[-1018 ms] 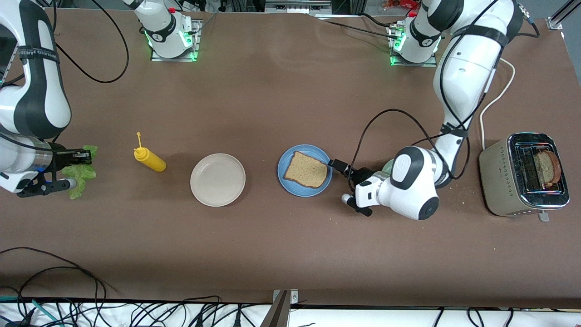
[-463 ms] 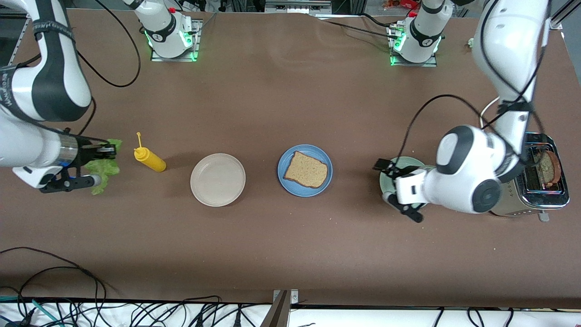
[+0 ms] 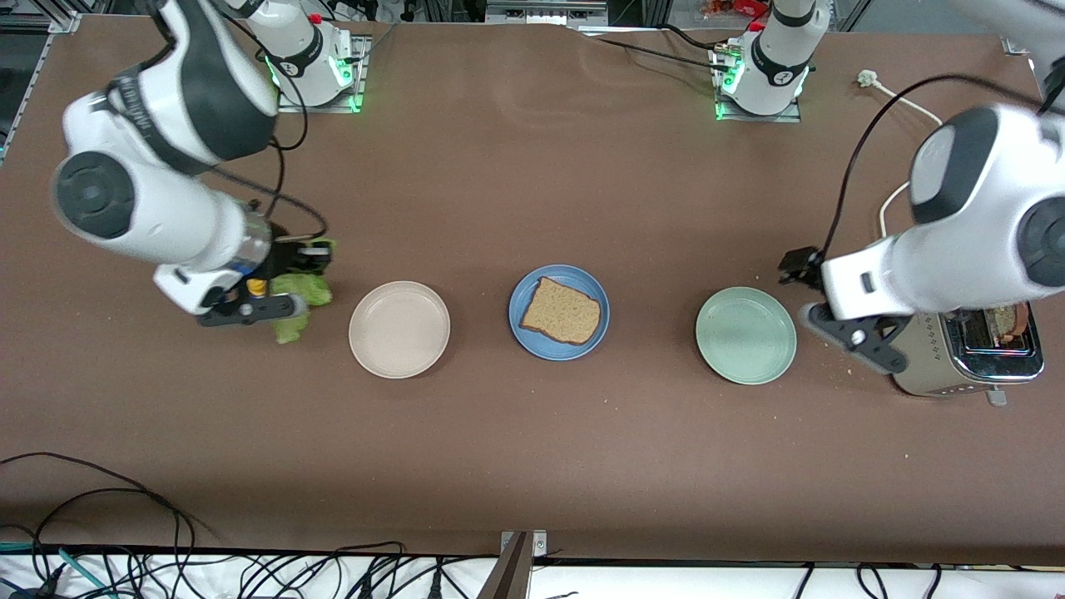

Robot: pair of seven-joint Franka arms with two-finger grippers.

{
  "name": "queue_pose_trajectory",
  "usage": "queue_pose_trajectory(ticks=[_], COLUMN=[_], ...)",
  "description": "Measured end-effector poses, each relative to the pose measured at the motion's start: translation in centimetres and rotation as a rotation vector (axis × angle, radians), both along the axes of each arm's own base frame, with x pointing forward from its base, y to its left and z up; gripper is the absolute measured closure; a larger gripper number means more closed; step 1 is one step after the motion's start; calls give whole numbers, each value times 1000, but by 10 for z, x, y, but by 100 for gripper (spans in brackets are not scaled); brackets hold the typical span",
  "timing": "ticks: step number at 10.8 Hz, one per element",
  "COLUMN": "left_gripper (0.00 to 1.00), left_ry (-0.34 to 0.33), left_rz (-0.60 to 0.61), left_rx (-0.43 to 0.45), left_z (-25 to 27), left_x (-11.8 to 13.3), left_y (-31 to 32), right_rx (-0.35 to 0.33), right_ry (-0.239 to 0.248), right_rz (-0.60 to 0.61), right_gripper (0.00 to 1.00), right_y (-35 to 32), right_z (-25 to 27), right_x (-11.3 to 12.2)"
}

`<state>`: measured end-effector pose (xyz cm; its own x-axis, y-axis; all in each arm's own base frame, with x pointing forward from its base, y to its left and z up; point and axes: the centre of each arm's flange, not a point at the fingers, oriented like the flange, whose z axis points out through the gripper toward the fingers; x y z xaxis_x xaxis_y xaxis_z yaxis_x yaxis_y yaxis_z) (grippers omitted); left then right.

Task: Make sandwich in blue plate with both arms
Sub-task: 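Carry the lettuce with the right gripper and lower it onto the bread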

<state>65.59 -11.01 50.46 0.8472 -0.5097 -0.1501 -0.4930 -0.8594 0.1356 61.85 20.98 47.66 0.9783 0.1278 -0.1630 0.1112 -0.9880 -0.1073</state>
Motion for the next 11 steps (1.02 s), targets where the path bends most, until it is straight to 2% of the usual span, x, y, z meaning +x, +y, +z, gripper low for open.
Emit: queue_pose_trajectory(ticks=[2,4,7,9,11], left_gripper=[0,0,0,0,0], left_ry=[-61,-99,-75,-69,-69], left_rz=[40,74,98,105,104], left_rx=[30,53,66,67,67], left_z=[49,74,68,67,67], left_x=[-14,-22,-23,-23,-23], left_y=[25,47,62,66,65], right_rx=[44,40,9,64,130], right_ry=[-66,-160,-297,-368,-429], right_rz=[69,186,305,309,330], right_gripper=[95,95,95,95,95], right_y=[67,138,239,289,314], right_z=[-5,-29,-90,-133,-167], right_x=[-12,-26,-60,-80,-89])
